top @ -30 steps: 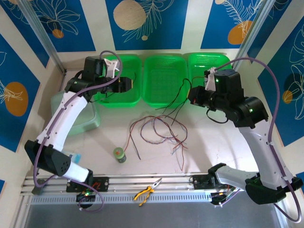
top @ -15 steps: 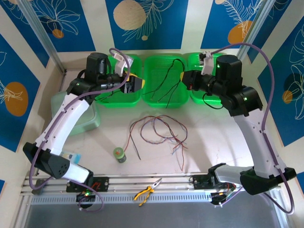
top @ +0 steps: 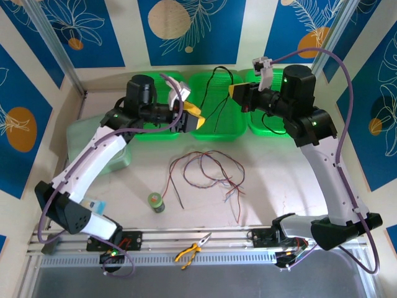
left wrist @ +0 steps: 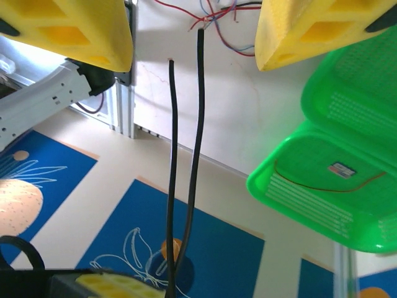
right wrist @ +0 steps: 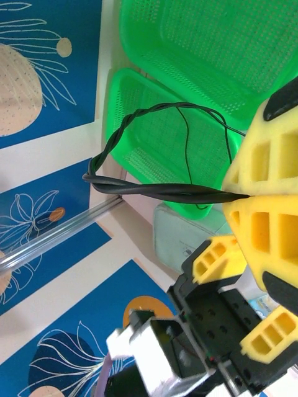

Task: Untangle the cables

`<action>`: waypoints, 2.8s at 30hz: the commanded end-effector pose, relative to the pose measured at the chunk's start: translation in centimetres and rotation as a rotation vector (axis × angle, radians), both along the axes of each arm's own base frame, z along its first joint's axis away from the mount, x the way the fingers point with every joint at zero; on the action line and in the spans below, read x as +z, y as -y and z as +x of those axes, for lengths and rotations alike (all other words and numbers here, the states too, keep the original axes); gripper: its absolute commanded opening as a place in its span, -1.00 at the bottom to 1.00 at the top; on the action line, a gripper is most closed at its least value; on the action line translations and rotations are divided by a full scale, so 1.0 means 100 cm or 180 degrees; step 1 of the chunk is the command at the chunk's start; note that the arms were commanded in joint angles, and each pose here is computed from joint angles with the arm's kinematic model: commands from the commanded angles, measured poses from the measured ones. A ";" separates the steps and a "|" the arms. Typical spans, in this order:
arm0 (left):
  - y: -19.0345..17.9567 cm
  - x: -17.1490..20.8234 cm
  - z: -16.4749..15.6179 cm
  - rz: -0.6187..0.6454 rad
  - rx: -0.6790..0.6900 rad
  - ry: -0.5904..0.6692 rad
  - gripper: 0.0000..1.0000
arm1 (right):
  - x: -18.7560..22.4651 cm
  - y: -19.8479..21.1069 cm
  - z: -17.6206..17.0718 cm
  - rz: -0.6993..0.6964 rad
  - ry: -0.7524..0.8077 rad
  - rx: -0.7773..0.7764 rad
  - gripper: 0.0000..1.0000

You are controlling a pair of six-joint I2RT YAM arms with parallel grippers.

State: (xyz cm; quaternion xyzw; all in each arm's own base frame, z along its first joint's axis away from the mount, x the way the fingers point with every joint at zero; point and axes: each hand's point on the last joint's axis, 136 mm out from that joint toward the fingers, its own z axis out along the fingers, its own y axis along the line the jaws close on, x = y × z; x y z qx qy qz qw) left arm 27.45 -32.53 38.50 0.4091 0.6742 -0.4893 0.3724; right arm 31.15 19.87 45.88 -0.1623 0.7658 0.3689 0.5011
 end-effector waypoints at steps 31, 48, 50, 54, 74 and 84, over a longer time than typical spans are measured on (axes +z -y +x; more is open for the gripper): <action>0.030 0.002 -0.004 0.0106 -0.0112 0.0080 -1.00 | -0.018 0.000 -0.004 -0.0029 -0.0089 0.0172 -1.00; 0.024 -0.017 0.022 0.0301 0.0245 0.0129 -1.00 | -0.091 0.023 0.006 0.0302 -0.0876 -0.0146 0.11; 0.024 -0.017 0.023 0.0299 0.0238 0.0112 -1.00 | -0.089 0.025 0.001 0.0216 -0.0730 -0.0144 0.11; 0.026 -0.018 0.022 0.0302 0.0215 0.0098 -1.00 | -0.079 0.029 -0.010 -0.0060 0.0007 -0.0090 0.11; 0.022 0.003 0.024 0.0342 0.0268 -0.0053 -1.00 | -0.104 -0.047 -0.049 -0.2094 0.3452 0.0602 -0.07; 0.021 0.009 0.024 0.0306 0.0279 -0.0053 -1.00 | -0.094 -0.047 -0.024 -0.2269 0.3547 0.0455 -0.07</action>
